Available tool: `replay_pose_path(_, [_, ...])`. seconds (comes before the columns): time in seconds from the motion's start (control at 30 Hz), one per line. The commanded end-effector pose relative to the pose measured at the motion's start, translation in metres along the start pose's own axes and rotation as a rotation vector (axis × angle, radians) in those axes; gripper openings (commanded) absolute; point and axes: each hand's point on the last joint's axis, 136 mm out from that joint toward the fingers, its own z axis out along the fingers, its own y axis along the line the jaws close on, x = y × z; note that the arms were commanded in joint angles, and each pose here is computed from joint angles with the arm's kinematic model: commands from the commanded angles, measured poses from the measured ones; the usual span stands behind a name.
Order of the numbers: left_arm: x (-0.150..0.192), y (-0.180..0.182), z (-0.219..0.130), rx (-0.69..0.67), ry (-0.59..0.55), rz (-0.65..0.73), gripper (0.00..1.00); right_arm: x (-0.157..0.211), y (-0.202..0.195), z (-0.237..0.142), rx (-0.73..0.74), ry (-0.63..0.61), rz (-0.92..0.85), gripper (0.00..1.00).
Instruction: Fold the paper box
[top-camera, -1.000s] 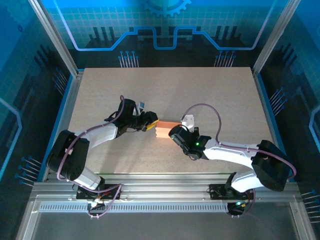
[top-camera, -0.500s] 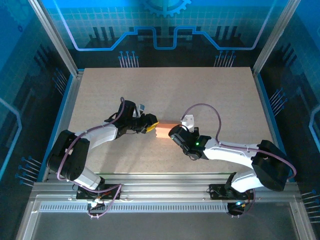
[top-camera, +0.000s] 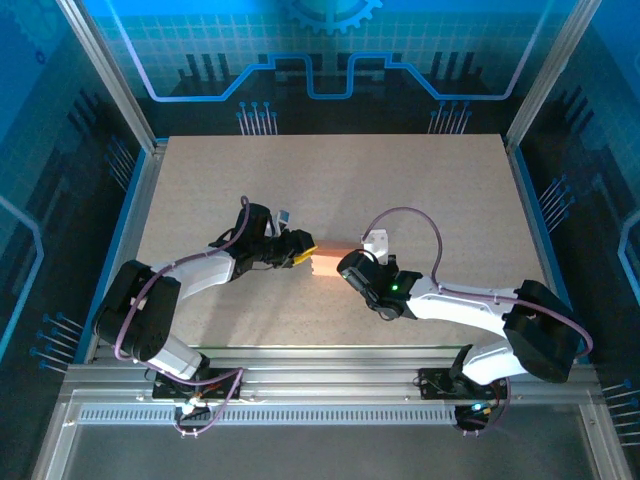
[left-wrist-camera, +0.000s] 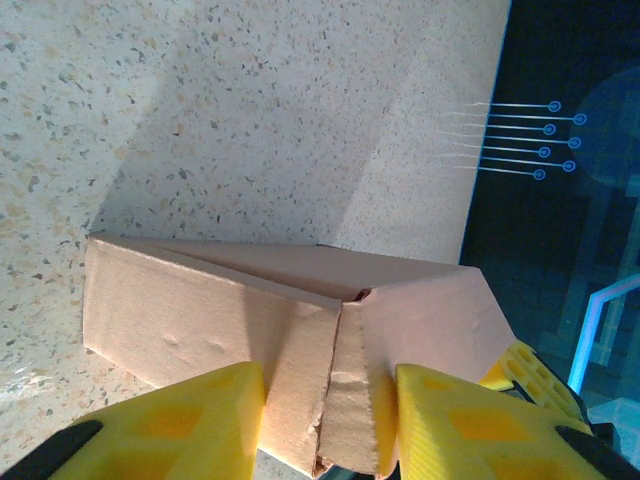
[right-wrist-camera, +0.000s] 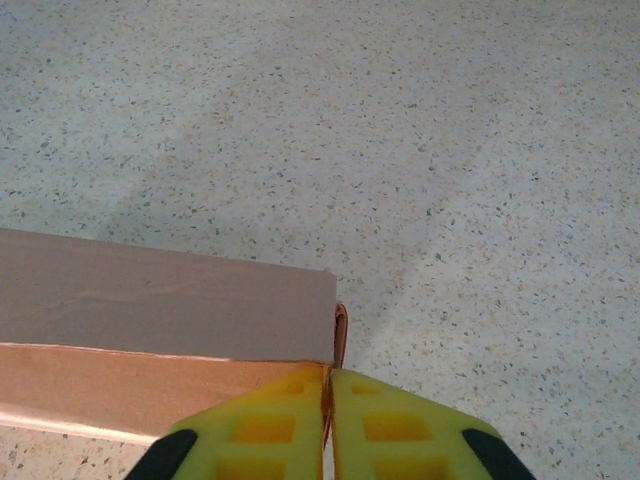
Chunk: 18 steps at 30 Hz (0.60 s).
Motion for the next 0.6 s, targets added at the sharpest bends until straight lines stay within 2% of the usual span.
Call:
replay_pose_path(0.0, [0.016, 0.051, 0.003, -0.168, 0.036, -0.111, 0.39, 0.016, -0.005, -0.005, -0.003, 0.051, -0.046, 0.16])
replay_pose_path(0.27, [0.013, 0.052, 0.005, -0.173, 0.033, -0.125, 0.42, 0.005, 0.0, -0.014, -0.061, 0.027, -0.046, 0.31])
replay_pose_path(0.47, [0.013, 0.051, 0.005, -0.171, 0.033, -0.123, 0.42, 0.0, 0.012, -0.021, -0.149, 0.019, -0.057, 0.66])
replay_pose_path(0.57, [0.013, 0.051, 0.006, -0.171, 0.038, -0.119, 0.42, -0.007, 0.019, -0.031, -0.224, 0.009, -0.069, 0.77])
